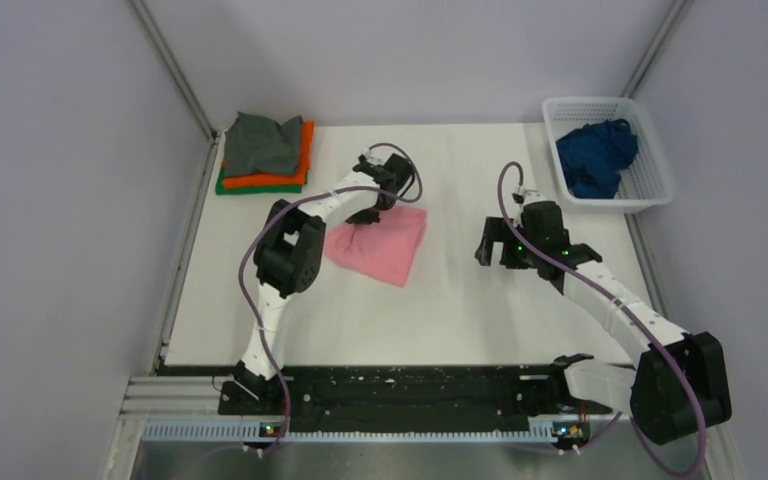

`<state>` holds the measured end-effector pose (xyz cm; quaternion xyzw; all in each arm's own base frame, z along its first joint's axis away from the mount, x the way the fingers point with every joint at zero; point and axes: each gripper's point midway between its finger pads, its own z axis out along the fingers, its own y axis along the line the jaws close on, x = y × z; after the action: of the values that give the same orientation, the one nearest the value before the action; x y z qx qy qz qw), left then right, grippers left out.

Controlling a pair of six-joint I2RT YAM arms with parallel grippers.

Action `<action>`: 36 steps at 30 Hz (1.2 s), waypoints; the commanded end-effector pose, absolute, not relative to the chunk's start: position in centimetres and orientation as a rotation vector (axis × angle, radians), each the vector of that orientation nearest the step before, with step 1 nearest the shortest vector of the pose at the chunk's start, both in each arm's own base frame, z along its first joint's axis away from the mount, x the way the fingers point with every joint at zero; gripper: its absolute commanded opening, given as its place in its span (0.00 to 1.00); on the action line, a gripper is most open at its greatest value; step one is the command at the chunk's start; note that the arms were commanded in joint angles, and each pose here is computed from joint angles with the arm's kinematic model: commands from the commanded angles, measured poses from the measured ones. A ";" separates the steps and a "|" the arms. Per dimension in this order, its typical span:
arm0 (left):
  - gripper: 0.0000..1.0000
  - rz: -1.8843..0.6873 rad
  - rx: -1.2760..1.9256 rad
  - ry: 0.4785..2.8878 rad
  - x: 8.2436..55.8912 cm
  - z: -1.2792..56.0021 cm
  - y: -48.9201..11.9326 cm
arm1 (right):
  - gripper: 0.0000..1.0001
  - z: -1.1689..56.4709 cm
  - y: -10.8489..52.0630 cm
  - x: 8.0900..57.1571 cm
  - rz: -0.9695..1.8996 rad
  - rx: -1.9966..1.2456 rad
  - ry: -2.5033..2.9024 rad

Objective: Fold and stack the t-shirts
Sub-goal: Put the neatly folded tshirt into the corner of the board with the left arm

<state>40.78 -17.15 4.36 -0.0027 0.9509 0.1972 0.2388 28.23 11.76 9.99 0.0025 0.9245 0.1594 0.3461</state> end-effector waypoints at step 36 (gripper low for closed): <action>0.00 1.014 -0.130 1.741 60.7 32.2 -0.2 | 0.99 10.9 8.9 31.8 0.221 0.048 2.205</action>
<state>60.63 -1.24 29.51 -0.0203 0.7330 0.4690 0.4922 30.65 9.08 9.78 0.0144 0.9001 0.0899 0.4261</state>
